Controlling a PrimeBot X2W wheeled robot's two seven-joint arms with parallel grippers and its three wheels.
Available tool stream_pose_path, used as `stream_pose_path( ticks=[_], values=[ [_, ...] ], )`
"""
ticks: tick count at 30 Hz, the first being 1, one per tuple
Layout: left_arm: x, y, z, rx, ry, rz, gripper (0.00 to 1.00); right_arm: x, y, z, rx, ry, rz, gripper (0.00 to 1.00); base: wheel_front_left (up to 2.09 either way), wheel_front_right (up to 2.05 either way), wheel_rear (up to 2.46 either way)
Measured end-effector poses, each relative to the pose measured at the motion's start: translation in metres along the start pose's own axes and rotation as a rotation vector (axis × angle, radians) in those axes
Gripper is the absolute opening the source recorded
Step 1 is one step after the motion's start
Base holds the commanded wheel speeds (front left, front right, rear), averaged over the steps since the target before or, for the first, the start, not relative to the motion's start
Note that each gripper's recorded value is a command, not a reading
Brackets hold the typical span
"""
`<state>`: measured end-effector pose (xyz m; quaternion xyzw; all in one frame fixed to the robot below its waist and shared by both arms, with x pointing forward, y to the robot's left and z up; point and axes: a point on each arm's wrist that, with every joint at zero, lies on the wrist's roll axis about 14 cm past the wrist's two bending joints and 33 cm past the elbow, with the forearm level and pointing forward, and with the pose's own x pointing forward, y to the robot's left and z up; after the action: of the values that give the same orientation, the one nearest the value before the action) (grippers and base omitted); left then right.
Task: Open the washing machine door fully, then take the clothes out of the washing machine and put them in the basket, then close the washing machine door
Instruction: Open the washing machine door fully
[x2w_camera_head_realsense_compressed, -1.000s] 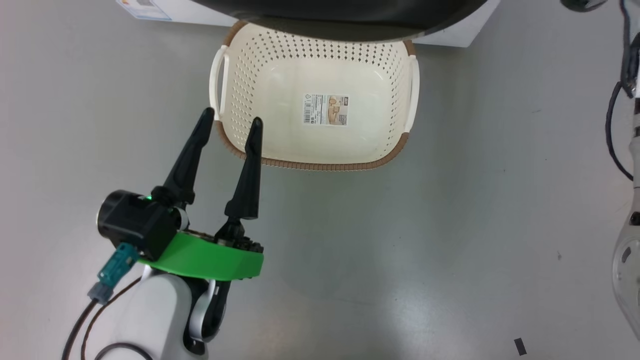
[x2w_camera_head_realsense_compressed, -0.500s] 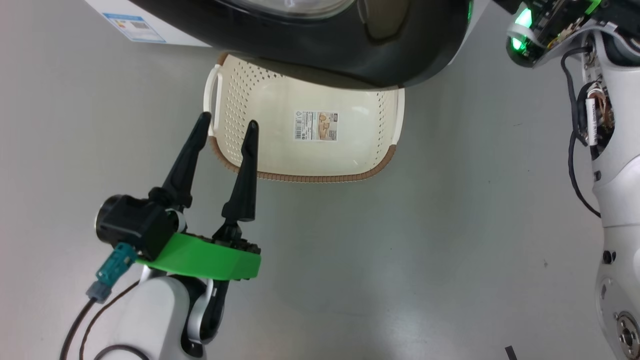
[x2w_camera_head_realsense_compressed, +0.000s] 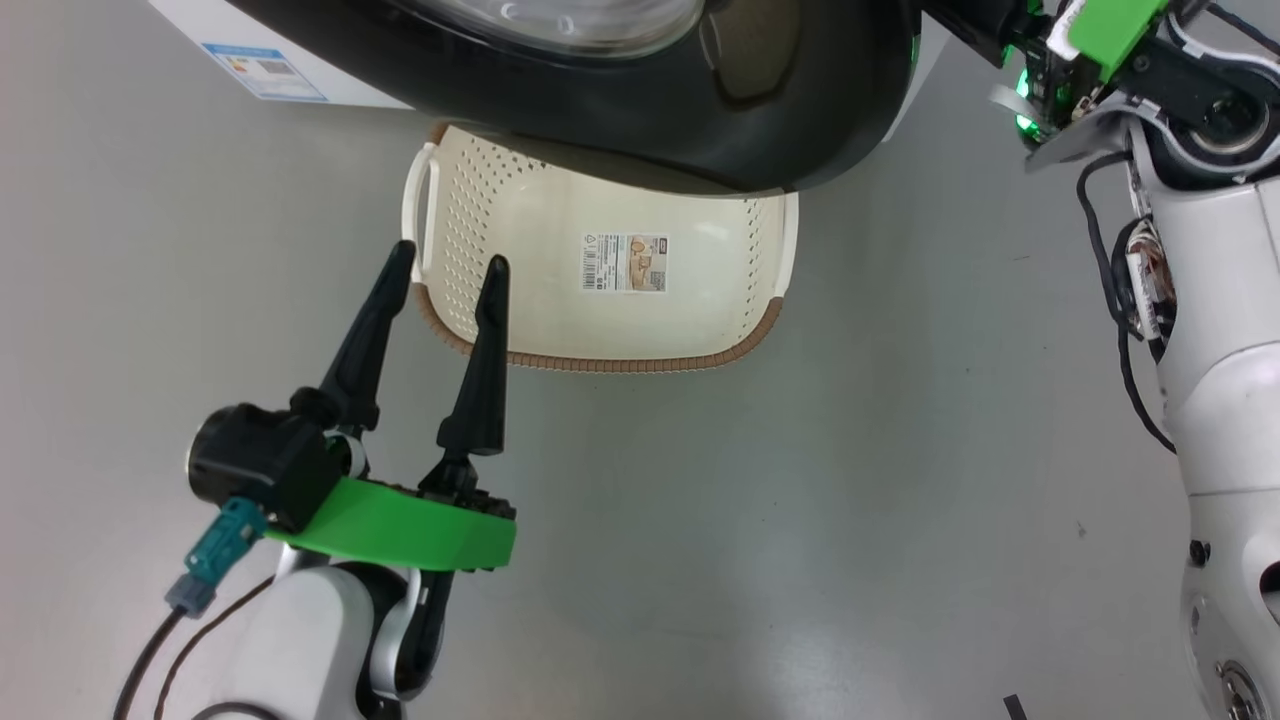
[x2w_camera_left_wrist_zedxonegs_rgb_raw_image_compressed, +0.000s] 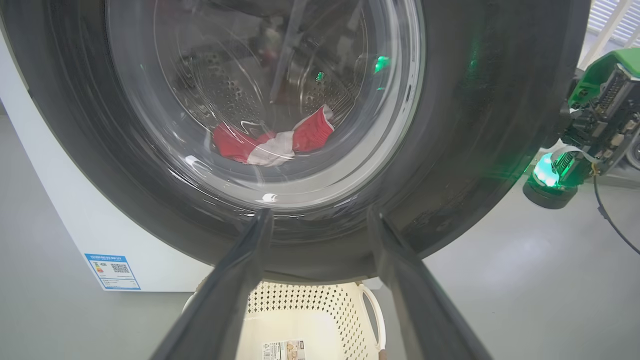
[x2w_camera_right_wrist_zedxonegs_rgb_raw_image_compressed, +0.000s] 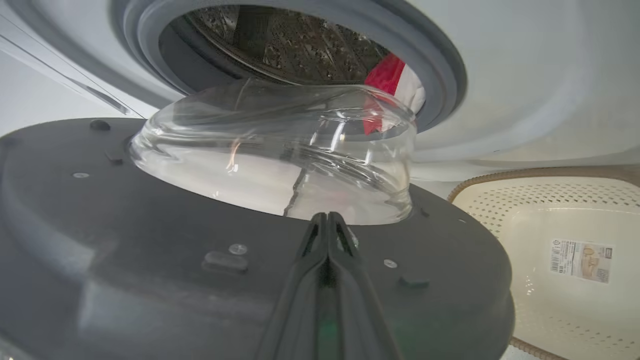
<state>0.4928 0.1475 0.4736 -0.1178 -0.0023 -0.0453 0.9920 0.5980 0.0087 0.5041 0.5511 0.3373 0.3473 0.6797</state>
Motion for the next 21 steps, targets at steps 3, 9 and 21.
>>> stream_pose_path(
  ticks=[3, 9, 21],
  values=[
    [0.001, -0.001, 0.0, -0.005, -0.002, -0.002, 1.0, -0.005, -0.011, 0.011, -0.051, -0.081, -0.052, 1.0, 0.0, 0.0, 0.0],
    [0.004, -0.002, -0.003, -0.006, 0.002, -0.009, 1.0, -0.023, -0.016, 0.031, -0.278, -0.225, -0.147, 1.0, 0.0, 0.0, 0.0],
    [0.01, -0.013, -0.004, -0.009, -0.003, -0.048, 1.0, -0.078, -0.026, 0.044, -0.783, -0.426, -0.341, 1.0, 0.0, 0.0, 0.0]
  ],
)
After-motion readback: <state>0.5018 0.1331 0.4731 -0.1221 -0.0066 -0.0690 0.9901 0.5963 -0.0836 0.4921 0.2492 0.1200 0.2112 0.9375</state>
